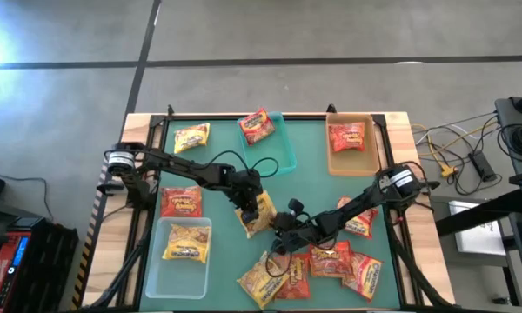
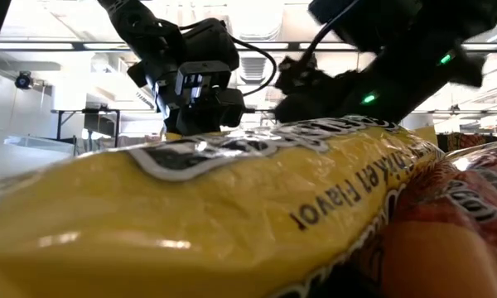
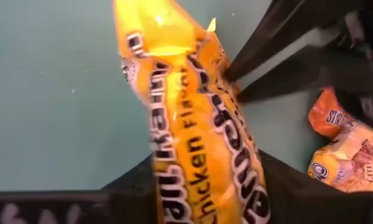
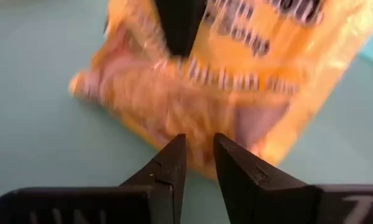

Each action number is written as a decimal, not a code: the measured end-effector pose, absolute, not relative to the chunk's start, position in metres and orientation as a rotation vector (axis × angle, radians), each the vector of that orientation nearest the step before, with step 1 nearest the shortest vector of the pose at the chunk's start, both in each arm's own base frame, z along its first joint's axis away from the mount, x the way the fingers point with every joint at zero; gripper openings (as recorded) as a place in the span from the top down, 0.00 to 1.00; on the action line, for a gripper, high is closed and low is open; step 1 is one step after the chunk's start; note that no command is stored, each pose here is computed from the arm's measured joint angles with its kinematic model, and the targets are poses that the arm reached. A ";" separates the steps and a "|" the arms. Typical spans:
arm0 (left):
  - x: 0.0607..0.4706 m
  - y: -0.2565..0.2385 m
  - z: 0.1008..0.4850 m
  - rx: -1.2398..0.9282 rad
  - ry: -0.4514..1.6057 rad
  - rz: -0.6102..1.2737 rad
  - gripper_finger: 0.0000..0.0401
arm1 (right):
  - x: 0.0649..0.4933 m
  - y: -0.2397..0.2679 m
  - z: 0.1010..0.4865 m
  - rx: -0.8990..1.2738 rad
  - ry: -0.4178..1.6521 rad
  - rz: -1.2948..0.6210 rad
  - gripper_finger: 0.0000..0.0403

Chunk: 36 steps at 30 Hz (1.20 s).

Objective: Sort Maruchan noodles
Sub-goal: Put the middle left yellow noodle pack into the transparent bin

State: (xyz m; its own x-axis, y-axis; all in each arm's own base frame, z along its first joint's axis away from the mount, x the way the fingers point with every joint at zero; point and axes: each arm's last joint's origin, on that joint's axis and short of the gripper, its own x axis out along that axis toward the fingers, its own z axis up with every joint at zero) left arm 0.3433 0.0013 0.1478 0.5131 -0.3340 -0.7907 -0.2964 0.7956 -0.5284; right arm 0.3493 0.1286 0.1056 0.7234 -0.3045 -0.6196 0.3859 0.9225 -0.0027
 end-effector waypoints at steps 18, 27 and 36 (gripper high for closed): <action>0.314 -0.004 0.201 -0.632 1.044 -0.078 0.93 | 0.315 0.127 0.124 0.104 0.848 -0.504 0.63; 0.257 -0.037 0.249 -0.556 1.143 -0.120 0.94 | 0.311 0.124 0.122 0.063 0.888 -0.525 0.63; 0.184 -0.064 0.282 -0.482 1.231 0.011 0.94 | 0.311 0.125 0.123 -0.055 0.914 -0.461 0.63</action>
